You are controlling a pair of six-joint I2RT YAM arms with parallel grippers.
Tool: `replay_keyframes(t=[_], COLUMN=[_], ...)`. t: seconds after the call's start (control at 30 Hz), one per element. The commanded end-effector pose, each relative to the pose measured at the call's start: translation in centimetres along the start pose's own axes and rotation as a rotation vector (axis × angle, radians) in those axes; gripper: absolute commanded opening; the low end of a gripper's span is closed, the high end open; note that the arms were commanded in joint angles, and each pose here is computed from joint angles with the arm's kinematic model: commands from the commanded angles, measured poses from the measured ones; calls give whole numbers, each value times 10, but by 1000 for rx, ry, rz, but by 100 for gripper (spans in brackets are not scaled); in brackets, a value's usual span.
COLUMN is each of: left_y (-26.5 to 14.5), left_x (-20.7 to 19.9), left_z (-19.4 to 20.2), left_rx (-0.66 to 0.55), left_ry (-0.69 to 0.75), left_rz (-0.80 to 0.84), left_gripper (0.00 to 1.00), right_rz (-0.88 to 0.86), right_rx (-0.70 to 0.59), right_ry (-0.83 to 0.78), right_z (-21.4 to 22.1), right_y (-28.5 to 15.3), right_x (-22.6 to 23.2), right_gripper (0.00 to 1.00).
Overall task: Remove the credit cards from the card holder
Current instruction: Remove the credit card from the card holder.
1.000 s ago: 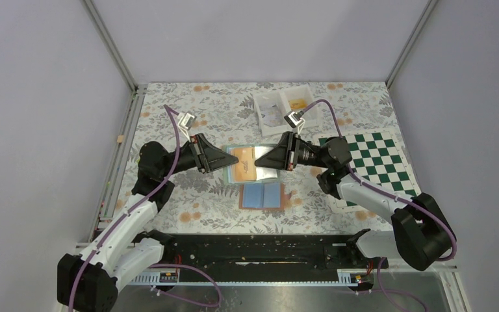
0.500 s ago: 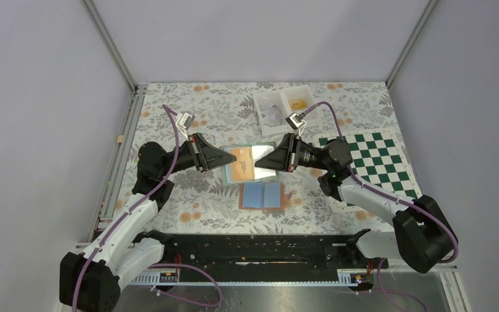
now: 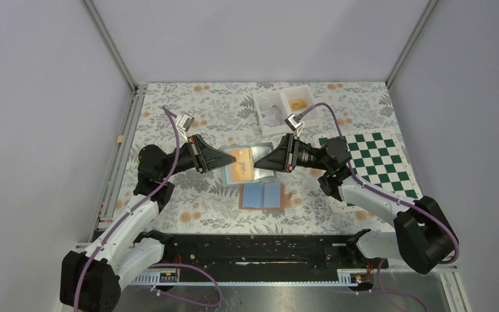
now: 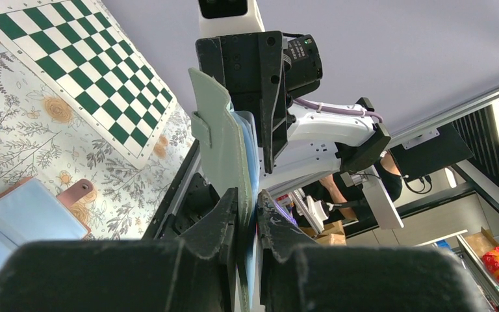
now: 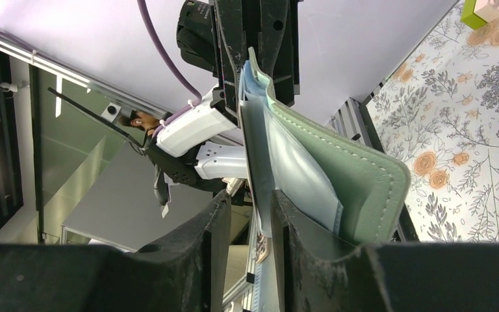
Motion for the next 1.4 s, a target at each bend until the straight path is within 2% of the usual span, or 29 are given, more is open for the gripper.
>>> replay_keyframes(t=[0.0, 0.13, 0.53, 0.6, 0.67, 0.73, 0.83, 0.97, 1.07, 1.37], left_y=[0, 1, 1, 2, 2, 2, 2, 1, -1, -4], left_x=[-12, -8, -7, -7, -6, -7, -8, -13, -15, -16], left_z=[-7, -6, -7, -7, -6, -6, -6, -7, -8, -10], left_rx=[-24, -20, -10, -7, 1, 11, 22, 10, 5, -29], left_ry=[67, 55, 60, 54, 43, 39, 39, 51, 54, 33], left_rz=[60, 52, 33, 33, 34, 43, 53, 60, 61, 90], left_gripper=[0, 0, 0, 0, 0, 3, 19, 30, 33, 35], right_rz=[-41, -62, -23, -27, -40, -52, -57, -61, -84, -90], right_rx=[-10, 5, 12, 9, 11, -1, -27, -51, -65, -77], right_ry=[-69, -72, -50, -47, -50, -46, -43, -30, -17, -7], right_z=[-6, -5, -3, -3, -3, -3, -4, -4, -5, -4], right_y=[7, 14, 23, 23, 24, 23, 22, 21, 19, 13], right_x=[18, 23, 15, 15, 16, 17, 15, 13, 13, 10], right_gripper=[35, 28, 25, 20, 0, 0, 0, 0, 0, 0])
Point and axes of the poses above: each gripper's point midway between its finger pads, its own y axis out along the fingers, its own x axis along the line the jaws close on, z = x × y, the point moved 7 cm from there along -y, back along the fingers, and after that the axes turned 9 degrees about y, right-handed, at the moved point
